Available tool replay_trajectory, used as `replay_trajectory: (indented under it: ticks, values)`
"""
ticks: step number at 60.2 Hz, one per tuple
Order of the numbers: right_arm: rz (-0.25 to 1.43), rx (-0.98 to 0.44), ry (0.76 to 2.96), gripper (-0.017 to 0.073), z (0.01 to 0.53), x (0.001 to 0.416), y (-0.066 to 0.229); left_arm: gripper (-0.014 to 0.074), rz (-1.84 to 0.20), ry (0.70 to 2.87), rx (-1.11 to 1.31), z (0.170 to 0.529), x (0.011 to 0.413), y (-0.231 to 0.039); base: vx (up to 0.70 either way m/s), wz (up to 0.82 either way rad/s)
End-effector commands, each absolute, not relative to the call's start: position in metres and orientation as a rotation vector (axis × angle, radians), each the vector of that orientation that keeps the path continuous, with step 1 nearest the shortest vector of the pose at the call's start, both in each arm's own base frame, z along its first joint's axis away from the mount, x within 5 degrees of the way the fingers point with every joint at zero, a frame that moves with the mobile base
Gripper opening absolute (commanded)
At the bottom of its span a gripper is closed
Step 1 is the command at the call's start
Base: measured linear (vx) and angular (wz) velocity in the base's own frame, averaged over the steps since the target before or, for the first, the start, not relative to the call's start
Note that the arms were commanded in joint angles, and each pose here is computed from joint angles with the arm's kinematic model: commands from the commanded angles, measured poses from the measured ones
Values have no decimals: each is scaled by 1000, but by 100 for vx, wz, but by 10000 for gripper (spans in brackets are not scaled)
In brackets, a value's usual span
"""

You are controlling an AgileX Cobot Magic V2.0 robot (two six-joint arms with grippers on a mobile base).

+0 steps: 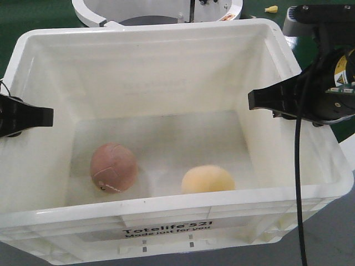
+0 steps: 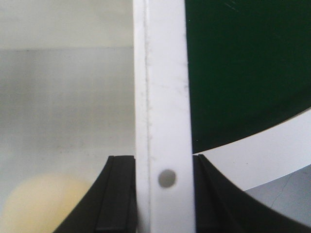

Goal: Place moving items into box and shelve
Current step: 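Lift the tote with both grippers toward the robot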

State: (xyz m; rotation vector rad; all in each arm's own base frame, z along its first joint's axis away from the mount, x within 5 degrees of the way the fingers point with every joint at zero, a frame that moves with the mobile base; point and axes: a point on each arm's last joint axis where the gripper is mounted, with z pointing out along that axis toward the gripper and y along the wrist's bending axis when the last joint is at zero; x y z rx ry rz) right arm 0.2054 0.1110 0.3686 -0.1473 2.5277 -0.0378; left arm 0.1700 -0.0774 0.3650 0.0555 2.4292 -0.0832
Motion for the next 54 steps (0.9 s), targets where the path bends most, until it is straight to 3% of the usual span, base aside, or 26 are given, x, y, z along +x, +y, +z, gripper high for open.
replay_trajectory:
  ticks: [1, 54]
  values:
    - [-24, -135, 2364, 95, 393, 207, 104, 94, -150, 2231, 106, 390, 171, -78, 0, 0]
    - [-42, -136, 2377, 95, 392, 206, 103, 94, -142, 2241, 103, 390, 171, -78, 0, 0]
